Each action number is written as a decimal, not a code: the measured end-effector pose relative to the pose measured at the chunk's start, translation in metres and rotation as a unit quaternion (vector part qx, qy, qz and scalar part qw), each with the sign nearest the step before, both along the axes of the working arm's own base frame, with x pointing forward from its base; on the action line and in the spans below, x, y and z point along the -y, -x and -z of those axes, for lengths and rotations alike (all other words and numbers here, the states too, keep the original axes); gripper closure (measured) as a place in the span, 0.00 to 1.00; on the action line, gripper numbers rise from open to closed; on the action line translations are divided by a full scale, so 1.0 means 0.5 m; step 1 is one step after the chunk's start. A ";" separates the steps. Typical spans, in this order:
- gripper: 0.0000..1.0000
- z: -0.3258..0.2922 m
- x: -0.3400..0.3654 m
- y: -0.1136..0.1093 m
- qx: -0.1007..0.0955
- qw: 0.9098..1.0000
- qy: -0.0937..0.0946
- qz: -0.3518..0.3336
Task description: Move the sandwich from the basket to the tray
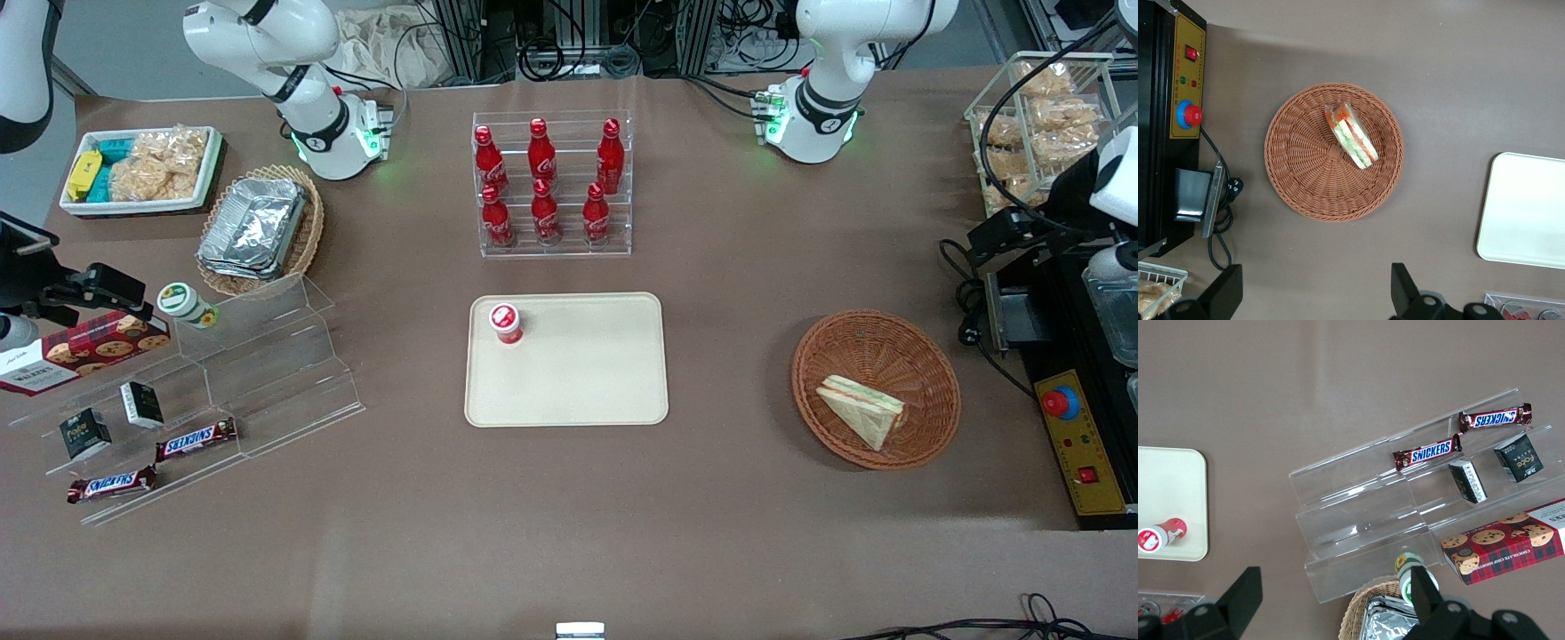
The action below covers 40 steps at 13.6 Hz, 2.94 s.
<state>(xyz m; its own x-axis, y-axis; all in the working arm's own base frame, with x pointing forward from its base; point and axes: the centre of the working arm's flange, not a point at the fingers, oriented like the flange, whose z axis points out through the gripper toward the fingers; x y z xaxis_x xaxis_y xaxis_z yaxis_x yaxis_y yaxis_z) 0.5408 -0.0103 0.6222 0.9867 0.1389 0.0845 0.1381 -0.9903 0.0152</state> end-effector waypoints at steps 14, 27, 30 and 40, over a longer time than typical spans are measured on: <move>0.00 0.198 -0.066 -0.089 -0.039 0.989 0.013 -0.139; 0.00 0.659 -0.071 -0.223 0.001 0.949 0.037 -0.314; 0.00 0.695 -0.069 -0.230 0.006 0.942 0.055 -0.331; 0.59 0.717 -0.050 -0.233 -0.005 0.944 0.055 -0.327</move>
